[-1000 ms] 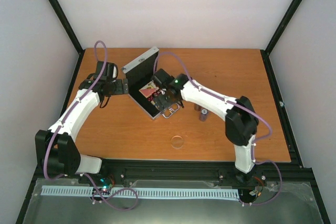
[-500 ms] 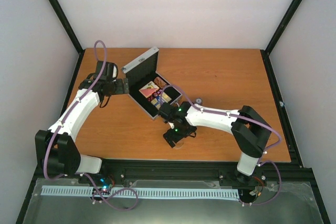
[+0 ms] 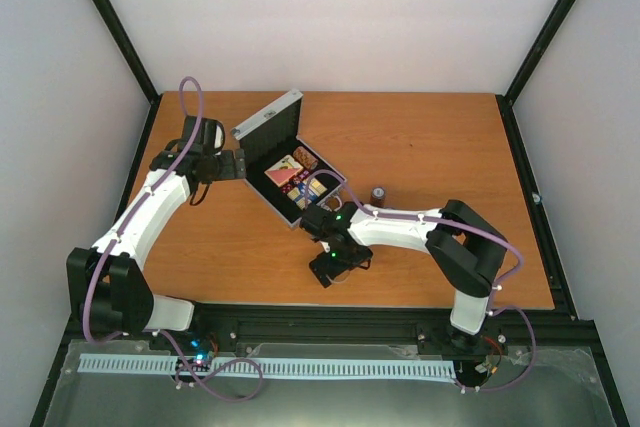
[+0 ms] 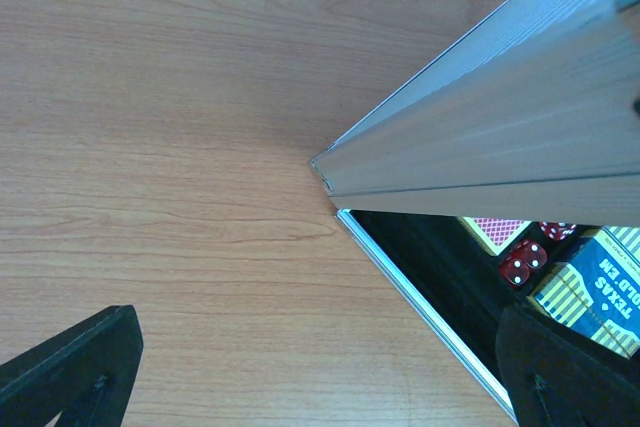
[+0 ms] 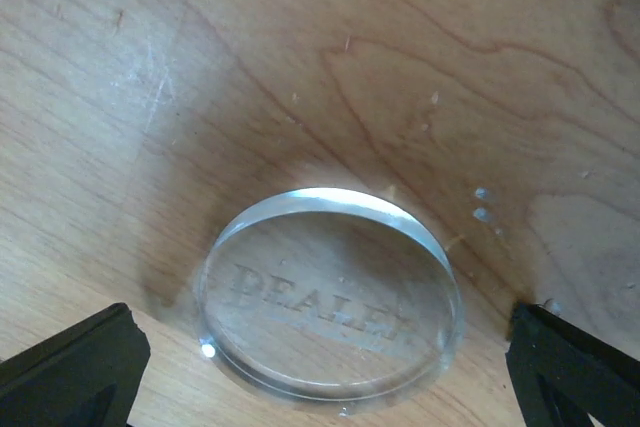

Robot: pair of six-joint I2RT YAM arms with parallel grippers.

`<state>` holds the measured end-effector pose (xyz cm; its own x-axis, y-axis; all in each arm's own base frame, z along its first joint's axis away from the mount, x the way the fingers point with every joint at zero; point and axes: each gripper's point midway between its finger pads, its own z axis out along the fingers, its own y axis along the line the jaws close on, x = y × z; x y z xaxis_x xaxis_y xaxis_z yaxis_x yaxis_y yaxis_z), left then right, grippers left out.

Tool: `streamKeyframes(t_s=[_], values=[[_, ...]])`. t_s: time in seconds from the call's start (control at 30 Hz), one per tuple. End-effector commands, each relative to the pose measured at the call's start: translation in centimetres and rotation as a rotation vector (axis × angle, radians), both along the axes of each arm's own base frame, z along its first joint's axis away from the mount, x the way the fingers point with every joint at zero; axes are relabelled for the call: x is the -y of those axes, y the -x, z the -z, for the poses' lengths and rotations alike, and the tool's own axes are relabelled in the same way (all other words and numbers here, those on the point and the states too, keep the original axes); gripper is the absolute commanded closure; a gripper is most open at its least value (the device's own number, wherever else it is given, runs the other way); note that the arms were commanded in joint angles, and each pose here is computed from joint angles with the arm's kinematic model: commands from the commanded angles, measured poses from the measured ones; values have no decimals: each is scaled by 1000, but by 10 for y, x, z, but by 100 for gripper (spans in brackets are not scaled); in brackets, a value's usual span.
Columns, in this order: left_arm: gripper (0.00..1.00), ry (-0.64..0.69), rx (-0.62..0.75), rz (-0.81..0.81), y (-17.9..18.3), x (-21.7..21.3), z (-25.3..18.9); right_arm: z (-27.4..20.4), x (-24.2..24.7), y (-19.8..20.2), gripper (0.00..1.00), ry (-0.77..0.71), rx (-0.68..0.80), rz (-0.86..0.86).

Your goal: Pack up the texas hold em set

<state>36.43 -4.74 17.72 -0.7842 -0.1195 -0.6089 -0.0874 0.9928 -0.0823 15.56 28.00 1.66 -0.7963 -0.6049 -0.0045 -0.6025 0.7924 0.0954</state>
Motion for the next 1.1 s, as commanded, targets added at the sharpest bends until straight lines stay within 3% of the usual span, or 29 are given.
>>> streamKeyframes(t_s=[0.0,0.2,0.67,1.07], values=[[0,16,35,5,-4,1,-13,16,5,-1,0,46,7,21],[0,8,35,8,-6,0,-14,14,11,-4,1,76,28,14],[0,8,25,8,-6,1,-9,7,14,-9,69,105,49,23],[0,12,35,-3,-4,-1,-12,-86,-29,-77,72,15,264,20]])
